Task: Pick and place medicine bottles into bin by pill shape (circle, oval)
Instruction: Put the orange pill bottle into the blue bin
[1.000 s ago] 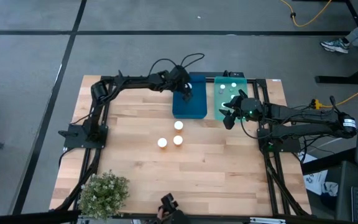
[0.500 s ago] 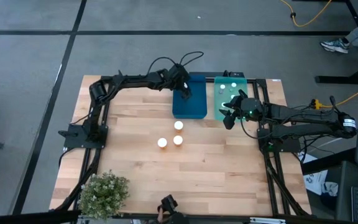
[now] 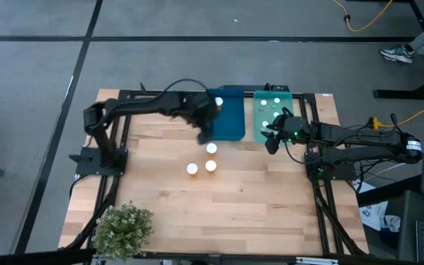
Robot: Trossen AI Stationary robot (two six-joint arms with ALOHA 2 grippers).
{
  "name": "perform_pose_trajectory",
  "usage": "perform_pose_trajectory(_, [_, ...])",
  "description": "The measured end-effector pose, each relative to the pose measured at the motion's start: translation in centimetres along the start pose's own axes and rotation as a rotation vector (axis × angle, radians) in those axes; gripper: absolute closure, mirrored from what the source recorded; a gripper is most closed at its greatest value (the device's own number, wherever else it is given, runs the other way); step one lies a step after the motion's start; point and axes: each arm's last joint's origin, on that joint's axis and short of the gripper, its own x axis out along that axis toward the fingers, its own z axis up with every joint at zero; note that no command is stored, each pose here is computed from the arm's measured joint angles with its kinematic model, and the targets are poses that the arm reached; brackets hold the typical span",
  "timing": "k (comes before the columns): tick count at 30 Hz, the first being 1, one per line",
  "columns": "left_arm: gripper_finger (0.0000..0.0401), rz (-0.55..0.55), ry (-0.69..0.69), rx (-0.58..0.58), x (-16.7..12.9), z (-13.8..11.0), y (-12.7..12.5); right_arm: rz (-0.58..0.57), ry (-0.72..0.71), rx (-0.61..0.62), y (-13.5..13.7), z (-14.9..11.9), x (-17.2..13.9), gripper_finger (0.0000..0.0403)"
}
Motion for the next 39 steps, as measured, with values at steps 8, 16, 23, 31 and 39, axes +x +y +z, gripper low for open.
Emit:
perform_pose_trajectory(8, [0.0094,0.108,0.364,0.017,-3.9,-5.5,-6.8,0.001,-0.003,0.034,0.0,0.0,0.0,0.022])
perform_pose_trajectory(16, [0.0094,0.141,0.456,0.112,-0.9,-9.9,-10.9,0.002,-0.003,0.048,0.0,0.0,0.0,0.022])
perform_pose_trajectory(23, [0.0094,0.091,0.337,0.117,4.8,-13.5,-11.3,0.001,-0.003,0.043,0.0,0.0,0.0,0.022])
perform_pose_trajectory(31, [0.0094,0.025,0.206,0.099,7.2,-14.7,-11.3,0.001,-0.004,0.021,0.0,0.0,0.0,0.022])
perform_pose_trajectory(39, [0.0095,-0.016,0.04,0.131,7.5,-13.3,-11.9,0.001,-0.005,0.022,0.0,0.0,0.0,0.022])
